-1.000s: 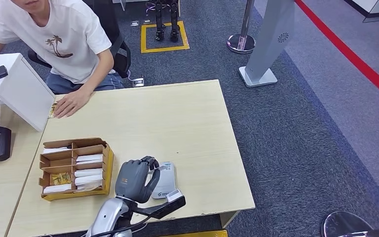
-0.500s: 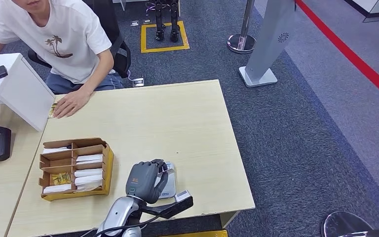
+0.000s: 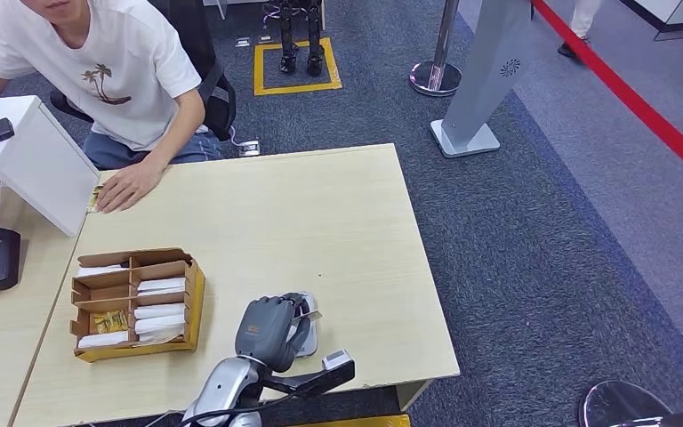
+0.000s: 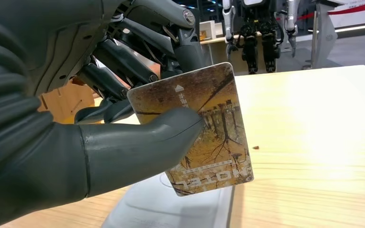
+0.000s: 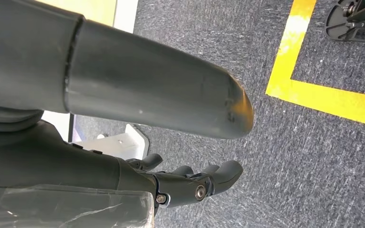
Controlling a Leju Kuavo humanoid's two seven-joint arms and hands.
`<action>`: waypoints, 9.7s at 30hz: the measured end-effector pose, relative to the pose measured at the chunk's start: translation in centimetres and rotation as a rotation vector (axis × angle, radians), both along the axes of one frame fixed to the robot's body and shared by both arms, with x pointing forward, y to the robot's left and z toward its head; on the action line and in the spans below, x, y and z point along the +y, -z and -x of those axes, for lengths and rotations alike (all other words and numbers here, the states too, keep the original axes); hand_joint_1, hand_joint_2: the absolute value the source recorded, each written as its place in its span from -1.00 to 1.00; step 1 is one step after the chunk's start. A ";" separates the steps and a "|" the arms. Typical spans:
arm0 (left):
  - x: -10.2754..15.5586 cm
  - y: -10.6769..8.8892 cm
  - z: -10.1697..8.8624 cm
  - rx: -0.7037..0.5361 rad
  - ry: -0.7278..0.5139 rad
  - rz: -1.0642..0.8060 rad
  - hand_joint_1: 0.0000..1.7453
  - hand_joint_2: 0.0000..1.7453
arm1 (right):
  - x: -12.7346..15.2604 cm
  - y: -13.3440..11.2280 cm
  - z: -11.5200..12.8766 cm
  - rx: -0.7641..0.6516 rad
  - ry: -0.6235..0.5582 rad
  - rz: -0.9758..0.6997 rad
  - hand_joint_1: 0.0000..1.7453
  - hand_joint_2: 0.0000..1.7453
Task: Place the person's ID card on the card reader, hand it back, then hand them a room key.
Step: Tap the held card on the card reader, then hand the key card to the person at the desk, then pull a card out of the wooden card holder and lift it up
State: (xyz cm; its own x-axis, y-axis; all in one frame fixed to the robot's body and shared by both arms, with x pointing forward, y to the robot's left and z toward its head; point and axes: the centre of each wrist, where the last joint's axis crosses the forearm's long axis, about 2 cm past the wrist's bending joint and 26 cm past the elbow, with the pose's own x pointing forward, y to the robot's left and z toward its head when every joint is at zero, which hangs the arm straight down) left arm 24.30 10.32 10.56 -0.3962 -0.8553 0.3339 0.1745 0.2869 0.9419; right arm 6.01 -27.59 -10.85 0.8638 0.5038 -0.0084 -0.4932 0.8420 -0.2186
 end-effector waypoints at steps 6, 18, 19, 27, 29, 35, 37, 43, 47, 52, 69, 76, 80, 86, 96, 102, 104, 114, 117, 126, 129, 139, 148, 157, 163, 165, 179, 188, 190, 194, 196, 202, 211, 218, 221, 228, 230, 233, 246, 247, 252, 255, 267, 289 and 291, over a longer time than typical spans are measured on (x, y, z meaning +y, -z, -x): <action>-0.5 0.5 0.2 0.023 0.026 -0.005 1.00 1.00 | 0.0 0.0 0.0 0.000 0.000 0.000 -1.00 -1.00; -1.1 0.8 0.2 0.037 0.042 0.008 1.00 1.00 | 0.0 0.0 0.0 0.000 0.011 -0.002 -1.00 -1.00; -1.1 0.7 0.2 0.032 0.035 0.006 1.00 1.00 | 0.0 0.0 0.0 0.000 0.014 -0.002 -1.00 -1.00; -0.7 -1.5 0.0 -0.045 -0.012 0.019 1.00 1.00 | 0.0 0.0 0.0 0.004 0.030 -0.004 -1.00 -1.00; -0.6 -2.1 0.0 -0.065 -0.019 0.027 1.00 1.00 | 0.0 0.0 0.0 0.004 0.032 -0.004 -1.00 -1.00; 0.8 -4.2 -0.6 -0.140 -0.090 0.066 1.00 1.00 | 0.0 0.0 0.1 0.005 0.044 -0.005 -1.00 -1.00; 2.0 -5.3 -1.2 -0.173 -0.137 0.091 1.00 1.00 | 0.0 0.0 0.1 0.006 0.050 -0.005 -1.00 -1.00; 7.1 -9.0 -3.8 -0.273 -0.312 0.100 1.00 1.00 | 0.0 0.0 0.1 0.011 0.061 -0.004 -1.00 -1.00; 10.8 -10.3 -5.5 -0.322 -0.433 0.008 1.00 1.00 | 0.0 0.0 0.1 0.011 0.064 -0.004 -1.00 -1.00; 15.5 -11.6 -7.3 -0.362 -0.576 -0.109 1.00 1.00 | 0.0 0.0 0.1 0.016 0.071 -0.004 -1.00 -1.00; 22.3 -13.3 -10.0 -0.381 -0.734 -0.261 1.00 1.00 | 0.0 0.0 0.1 0.018 0.080 -0.004 -1.00 -1.00; 23.3 -13.5 -10.6 -0.376 -0.756 -0.292 1.00 1.00 | 0.0 0.0 0.1 0.018 0.088 -0.003 -1.00 -1.00; 23.9 -13.8 -11.1 -0.376 -0.761 -0.308 1.00 1.00 | -0.1 0.0 0.1 0.019 0.093 -0.002 -1.00 -1.00; 24.3 -13.7 -11.4 -0.366 -0.762 -0.321 1.00 1.00 | -0.2 0.0 0.1 0.019 0.095 -0.001 -1.00 -1.00; 24.3 -13.6 -11.7 -0.398 -0.785 -0.321 -1.00 -1.00 | -0.2 0.0 0.1 0.010 0.099 0.003 -1.00 -1.00; 23.9 -13.7 -11.7 -0.396 -0.764 -0.334 -1.00 -1.00 | -0.2 0.0 0.1 0.010 0.106 0.002 -1.00 -1.00; 23.6 -13.9 -11.7 -0.402 -0.750 -0.336 -1.00 -1.00 | -0.2 0.0 0.1 0.010 0.110 0.002 -1.00 -1.00; 22.5 -14.3 -11.4 -0.425 -0.701 -0.341 -1.00 0.00 | -0.2 0.0 0.1 0.010 0.116 0.001 -1.00 -1.00; 22.3 -14.3 -11.3 -0.426 -0.672 -0.342 -1.00 1.00 | -0.2 0.0 0.1 0.010 0.118 0.001 -1.00 -1.00; 18.7 -12.6 -8.8 -0.349 -0.432 -0.204 -1.00 1.00 | -0.2 0.0 0.1 0.009 0.162 -0.004 -1.00 -1.00; 17.5 -11.7 -7.6 -0.310 -0.380 -0.155 -1.00 1.00 | -0.2 0.0 0.1 0.008 0.170 -0.005 -1.00 -1.00; 15.9 -8.7 -2.5 -0.226 -0.266 -0.032 -1.00 1.00 | -0.2 0.0 0.2 0.007 0.207 -0.010 -1.00 -1.00; 16.6 -6.8 2.1 -0.195 -0.265 -0.049 -1.00 1.00 | -0.3 0.1 0.4 0.006 0.231 -0.004 -1.00 -1.00; 16.9 -5.5 4.9 -0.153 -0.282 -0.074 -1.00 1.00 | -0.3 0.1 0.5 0.007 0.239 -0.004 -1.00 -1.00; 16.9 -5.1 6.0 -0.138 -0.294 -0.077 -1.00 1.00 | -0.2 0.1 0.5 0.007 0.242 -0.004 -1.00 -1.00; 16.9 -5.0 6.4 -0.133 -0.301 -0.084 -1.00 1.00 | -0.2 0.1 0.5 0.007 0.245 -0.005 -1.00 -1.00; 17.3 -4.1 7.8 -0.105 -0.350 -0.196 -1.00 1.00 | -0.2 0.1 0.5 0.009 0.242 -0.004 -1.00 -1.00; 17.6 -3.9 7.8 -0.116 -0.384 -0.296 -1.00 1.00 | -0.2 0.1 0.4 0.013 0.223 0.001 -1.00 -1.00; 17.6 -3.9 7.6 -0.111 -0.381 -0.307 -1.00 1.00 | -0.2 0.1 0.4 0.014 0.219 0.002 -1.00 -1.00; 17.7 -3.8 7.1 -0.104 -0.379 -0.323 -1.00 1.00 | -0.2 0.1 0.4 0.013 0.211 0.003 -1.00 -1.00; 17.7 -3.7 7.0 -0.099 -0.377 -0.327 -1.00 1.00 | -0.2 0.1 0.4 0.013 0.209 0.004 -1.00 -1.00; 17.8 -3.6 6.8 -0.095 -0.374 -0.333 -1.00 1.00 | -0.2 0.1 0.4 0.013 0.208 0.004 -1.00 -1.00; 17.8 -3.6 6.7 -0.088 -0.368 -0.337 -1.00 1.00 | -0.2 0.1 0.4 0.013 0.205 0.004 -1.00 -1.00; 18.1 -3.5 6.6 -0.060 -0.359 -0.358 -1.00 1.00 | -0.2 0.1 0.4 0.012 0.199 0.005 -1.00 -1.00; 18.4 -3.4 6.6 -0.042 -0.368 -0.377 -1.00 1.00 | -0.2 0.1 0.4 0.012 0.195 0.006 -1.00 -1.00; 18.8 -3.4 6.6 -0.040 -0.372 -0.391 -1.00 1.00 | -0.2 0.1 0.4 0.012 0.192 0.006 -1.00 -1.00; 18.8 -3.4 6.7 -0.038 -0.372 -0.393 -1.00 1.00 | -0.2 0.1 0.4 0.012 0.192 0.006 -1.00 -1.00; 18.8 -3.3 6.8 -0.028 -0.376 -0.399 -1.00 1.00 | -0.2 0.1 0.4 0.013 0.194 0.007 -1.00 -1.00; 19.7 -2.9 7.5 -0.005 -0.470 -0.436 -1.00 1.00 | -0.2 0.1 0.4 0.019 0.213 0.008 -1.00 -1.00; 19.7 -2.9 7.5 -0.003 -0.479 -0.433 -1.00 1.00 | -0.2 0.1 0.4 0.021 0.213 0.008 -1.00 -1.00; 19.8 -2.9 7.4 0.007 -0.507 -0.415 -1.00 1.00 | -0.2 0.1 0.4 0.023 0.212 0.010 -1.00 -1.00; 19.8 -2.9 7.4 0.011 -0.517 -0.407 -1.00 1.00 | -0.2 0.1 0.4 0.023 0.212 0.010 -1.00 -1.00; 19.7 -3.0 7.3 0.014 -0.525 -0.390 -1.00 1.00 | -0.2 0.1 0.4 0.022 0.206 0.011 -1.00 -1.00; 18.8 -1.8 4.0 0.055 -0.504 -0.349 -1.00 1.00 | -0.3 0.0 0.3 0.022 0.163 0.017 -1.00 -1.00; 18.6 -1.7 3.9 0.053 -0.504 -0.334 -1.00 1.00 | -0.2 0.0 0.3 0.022 0.163 0.016 -1.00 -1.00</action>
